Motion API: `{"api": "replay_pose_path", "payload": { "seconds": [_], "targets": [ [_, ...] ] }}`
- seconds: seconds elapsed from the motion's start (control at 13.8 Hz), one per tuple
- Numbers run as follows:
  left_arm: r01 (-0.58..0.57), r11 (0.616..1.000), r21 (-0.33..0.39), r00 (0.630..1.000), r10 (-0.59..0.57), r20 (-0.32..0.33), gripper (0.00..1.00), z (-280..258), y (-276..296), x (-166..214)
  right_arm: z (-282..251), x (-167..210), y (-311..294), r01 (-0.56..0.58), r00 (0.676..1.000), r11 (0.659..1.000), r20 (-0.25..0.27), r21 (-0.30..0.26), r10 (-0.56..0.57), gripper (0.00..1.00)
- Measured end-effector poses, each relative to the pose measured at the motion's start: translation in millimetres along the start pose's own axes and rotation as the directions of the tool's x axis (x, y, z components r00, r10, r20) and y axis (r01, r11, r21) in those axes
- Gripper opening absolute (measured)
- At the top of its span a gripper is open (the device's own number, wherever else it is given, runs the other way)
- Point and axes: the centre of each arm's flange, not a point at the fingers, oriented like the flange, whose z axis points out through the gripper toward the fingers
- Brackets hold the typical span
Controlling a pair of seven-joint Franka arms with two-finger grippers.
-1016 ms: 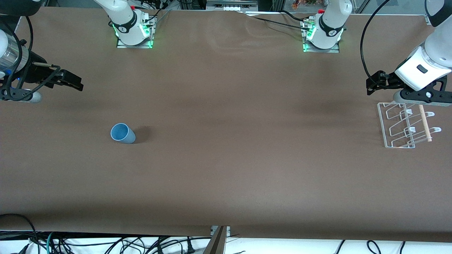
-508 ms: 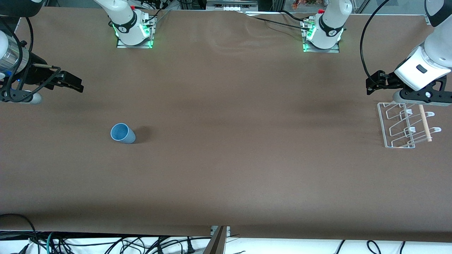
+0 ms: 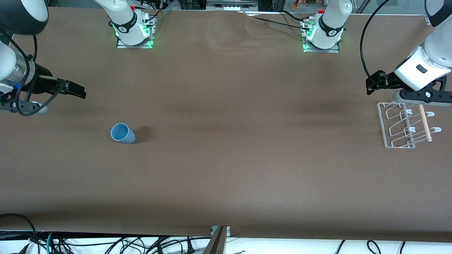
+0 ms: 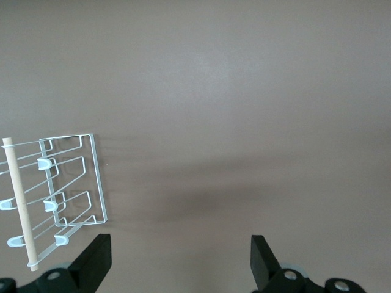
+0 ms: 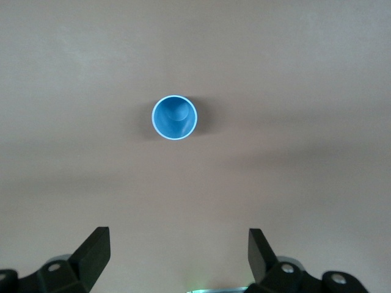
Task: Transfer cup to left arm and place on rack
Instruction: 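Lower the right gripper around the blue cup and close it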
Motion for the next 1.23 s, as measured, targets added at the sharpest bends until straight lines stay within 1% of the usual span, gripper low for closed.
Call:
{"api": "replay_pose_path", "payload": {
  "seconds": [0.15,0.36,0.51,0.65,0.87,1.02,1.23],
  "targets": [
    [0.000,1.000,0.000,1.000,0.000,0.000,1.00,-0.2,0.0,0.0,31.8,22.2,4.2,-0.011,1.000,1.000,0.029,-0.016,0.011,1.00],
    [0.000,1.000,0.000,1.000,0.000,0.000,1.00,-0.4,0.0,0.0,87.4,58.1,6.4,-0.020,0.998,0.999,0.054,-0.025,0.021,1.00],
    [0.000,1.000,0.000,1.000,0.000,-0.001,1.00,-0.6,0.0,0.0,121.0,75.5,4.5,0.012,0.998,0.999,0.070,-0.032,-0.009,1.00],
    [0.000,1.000,0.000,1.000,0.000,-0.001,1.00,-0.7,0.0,0.0,151.1,87.9,2.7,0.035,0.997,0.999,0.073,-0.031,-0.032,1.00],
    [0.000,1.000,0.000,1.000,0.000,-0.004,1.00,-1.9,-0.1,0.1,195.6,95.3,1.0,0.048,0.997,0.998,0.056,-0.028,-0.047,1.00],
    [0.000,1.000,0.000,1.000,0.000,-0.005,1.00,-2.5,-0.2,0.1,213.5,93.8,0.1,0.052,0.998,0.998,0.044,-0.027,-0.051,1.00],
    [0.000,1.000,0.000,1.000,0.000,-0.005,1.00,-2.7,-0.2,0.0,239.3,88.5,0.5,0.054,0.998,0.998,0.040,-0.026,-0.053,1.00]
  ]
}}
